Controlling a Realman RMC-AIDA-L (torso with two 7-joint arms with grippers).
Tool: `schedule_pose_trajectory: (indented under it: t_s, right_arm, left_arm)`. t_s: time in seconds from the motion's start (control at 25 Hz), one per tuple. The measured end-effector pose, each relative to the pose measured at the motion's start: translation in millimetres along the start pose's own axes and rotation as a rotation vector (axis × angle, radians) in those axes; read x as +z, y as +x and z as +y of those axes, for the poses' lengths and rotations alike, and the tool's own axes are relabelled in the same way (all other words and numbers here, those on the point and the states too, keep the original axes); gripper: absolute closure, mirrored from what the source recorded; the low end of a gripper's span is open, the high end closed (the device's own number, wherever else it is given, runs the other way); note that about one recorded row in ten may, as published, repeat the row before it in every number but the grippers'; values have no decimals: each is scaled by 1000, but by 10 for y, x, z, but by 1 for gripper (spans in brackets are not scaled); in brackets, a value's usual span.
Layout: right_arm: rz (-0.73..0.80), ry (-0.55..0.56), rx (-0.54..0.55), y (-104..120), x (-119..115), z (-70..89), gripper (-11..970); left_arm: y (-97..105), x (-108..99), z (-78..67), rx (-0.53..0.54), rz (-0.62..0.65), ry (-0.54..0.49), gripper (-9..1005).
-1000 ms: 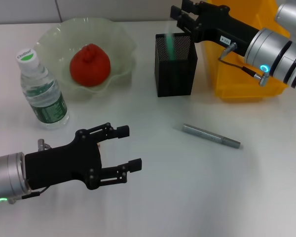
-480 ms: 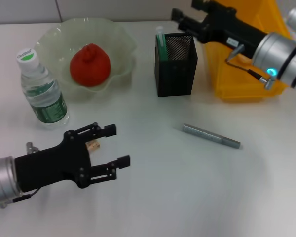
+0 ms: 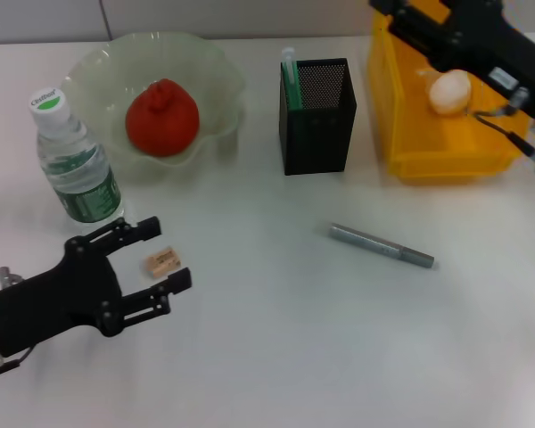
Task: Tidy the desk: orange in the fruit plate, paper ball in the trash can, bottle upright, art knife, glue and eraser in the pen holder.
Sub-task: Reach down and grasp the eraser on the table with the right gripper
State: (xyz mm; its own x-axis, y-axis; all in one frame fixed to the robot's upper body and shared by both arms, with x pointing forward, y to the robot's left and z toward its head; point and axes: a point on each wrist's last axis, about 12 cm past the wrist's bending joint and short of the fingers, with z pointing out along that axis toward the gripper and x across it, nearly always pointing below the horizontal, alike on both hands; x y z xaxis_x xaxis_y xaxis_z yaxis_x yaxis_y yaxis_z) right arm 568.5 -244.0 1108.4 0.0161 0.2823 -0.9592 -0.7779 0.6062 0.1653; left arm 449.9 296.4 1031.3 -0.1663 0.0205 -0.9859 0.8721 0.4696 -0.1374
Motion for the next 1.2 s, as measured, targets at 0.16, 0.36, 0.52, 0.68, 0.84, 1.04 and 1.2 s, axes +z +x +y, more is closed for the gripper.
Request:
schedule_pose_trajectory:
  t_s: [0.16,0.36,0.52,0.68,0.84,1.04,1.2]
  right_arm:
    - [57,-101,50,-83,-122,47,258]
    - [198,-228,87,-179,-173,58,259]
    - [314,-279,106,-185,-99,48,259]
    - [360,-274,108,-139,-58,36,259]
    - [455,-331,73,-70,-103,83,259]
    - [557,-368,59,16,-224,106,260]
    - [626,-423,2,104,-306,149,260]
  left_arm:
    - [34,-83,-1,15,9,-43,257]
    - [51,-84,-5,16,12,-52,258]
    - [48,-103,-3,13,14,-52,259]
    - [43,-143,20,16,30,-52,260]
    - [46,-127,44,28,52,-49,260]
    - [20,-109,81,39,71,-38,261]
    - [22,-76,112,49,94,-38,262]
